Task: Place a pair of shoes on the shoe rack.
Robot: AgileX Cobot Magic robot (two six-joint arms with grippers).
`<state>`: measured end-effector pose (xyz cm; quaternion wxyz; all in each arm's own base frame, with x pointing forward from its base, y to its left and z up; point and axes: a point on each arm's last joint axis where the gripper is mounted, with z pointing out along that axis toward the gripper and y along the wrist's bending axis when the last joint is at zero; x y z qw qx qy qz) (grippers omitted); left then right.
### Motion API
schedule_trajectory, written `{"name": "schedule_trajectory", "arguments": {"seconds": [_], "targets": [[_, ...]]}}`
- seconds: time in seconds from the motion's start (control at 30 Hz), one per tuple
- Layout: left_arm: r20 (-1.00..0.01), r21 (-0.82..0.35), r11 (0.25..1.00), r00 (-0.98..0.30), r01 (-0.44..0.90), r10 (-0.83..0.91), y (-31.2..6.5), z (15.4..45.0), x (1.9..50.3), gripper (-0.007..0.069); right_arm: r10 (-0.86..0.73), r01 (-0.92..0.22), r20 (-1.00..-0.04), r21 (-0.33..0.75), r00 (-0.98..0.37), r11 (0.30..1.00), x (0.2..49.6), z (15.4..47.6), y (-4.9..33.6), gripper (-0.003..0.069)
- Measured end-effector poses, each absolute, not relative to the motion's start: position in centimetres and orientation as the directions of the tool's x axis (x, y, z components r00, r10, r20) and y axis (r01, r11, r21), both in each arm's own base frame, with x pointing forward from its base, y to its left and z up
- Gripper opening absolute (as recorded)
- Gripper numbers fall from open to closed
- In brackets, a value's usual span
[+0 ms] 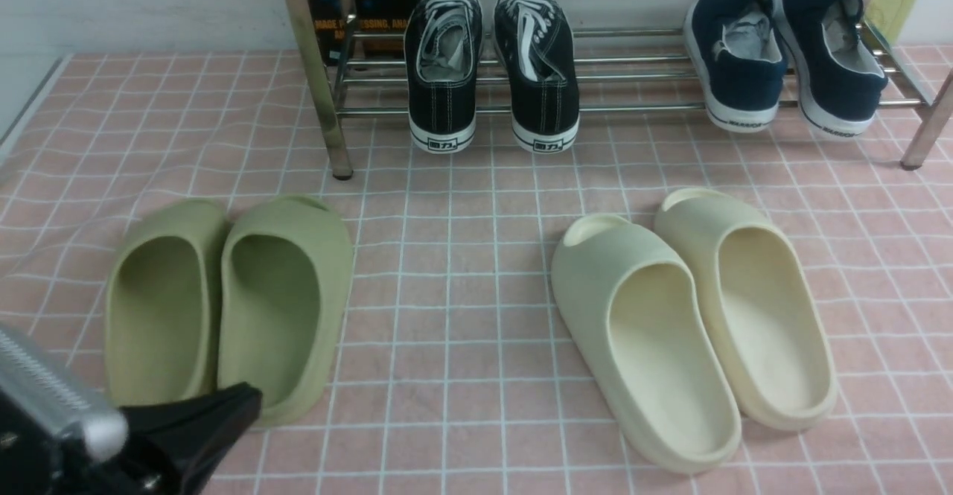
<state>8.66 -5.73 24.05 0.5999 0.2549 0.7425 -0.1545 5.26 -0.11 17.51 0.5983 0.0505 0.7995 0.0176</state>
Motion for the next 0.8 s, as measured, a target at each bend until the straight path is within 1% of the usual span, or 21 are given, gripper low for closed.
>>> {"name": "schedule_trajectory", "arguments": {"seconds": [0.03,0.1,0.17,0.23,0.27,0.3,0.37,0.43,0.57,0.7,0.8], "targets": [[-0.981,0.076,0.855,-0.116,0.512,0.157,-4.8,24.1,8.2,0.0034,0.102,0.060,-0.955,0.089,-0.279,0.994,5.3,17.5,-0.1,0.0239],[-0.989,0.076,0.888,-0.079,0.453,0.125,-3.8,23.9,7.7,0.0034,0.102,0.060,-0.955,0.089,-0.279,0.994,5.3,17.5,-0.1,0.0239],[-0.993,0.079,0.929,-0.054,0.363,0.106,-3.0,23.8,7.3,0.0034,0.102,0.060,-0.955,0.089,-0.279,0.994,5.3,17.5,-0.1,0.0239],[-0.997,0.075,0.958,0.022,0.278,0.072,-1.9,23.5,6.7,0.0036,0.102,0.060,-0.955,0.089,-0.279,0.994,5.3,17.5,-0.1,0.0239],[-0.997,0.075,0.960,0.027,0.270,0.071,-1.9,23.5,6.6,0.0036,0.102,0.060,-0.955,0.089,-0.279,0.994,5.3,17.5,-0.1,0.0239],[-0.996,0.075,0.973,0.061,0.218,0.064,-1.4,23.1,6.3,0.0036,0.102,0.060,-0.955,0.089,-0.279,0.994,5.3,17.5,-0.1,0.0239],[-0.994,0.076,0.981,0.097,0.181,0.059,-1.2,22.8,6.0,0.0034,0.102,0.060,-0.955,0.089,-0.279,0.994,5.3,17.5,-0.1,0.0239],[-0.990,0.076,0.990,0.125,0.115,0.061,-0.7,21.6,5.6,0.0025,0.102,0.060,-0.955,0.089,-0.279,0.994,5.3,17.5,-0.1,0.0239],[-0.995,0.060,0.995,0.082,0.081,0.053,-0.5,20.5,5.6,0.0018,0.102,0.060,-0.955,0.089,-0.279,0.994,5.3,17.5,-0.1,0.0239],[-0.999,0.025,0.997,-0.028,0.068,0.027,-0.3,19.6,5.7,0.0019,0.102,0.060,-0.955,0.089,-0.279,0.994,5.3,17.5,-0.1,0.0239],[-0.991,-0.015,0.998,-0.135,0.063,-0.006,-0.3,18.6,5.6,0.0019,0.102,0.060,-0.955,0.089,-0.279,0.994,5.3,17.5,-0.1,0.0239]]}}
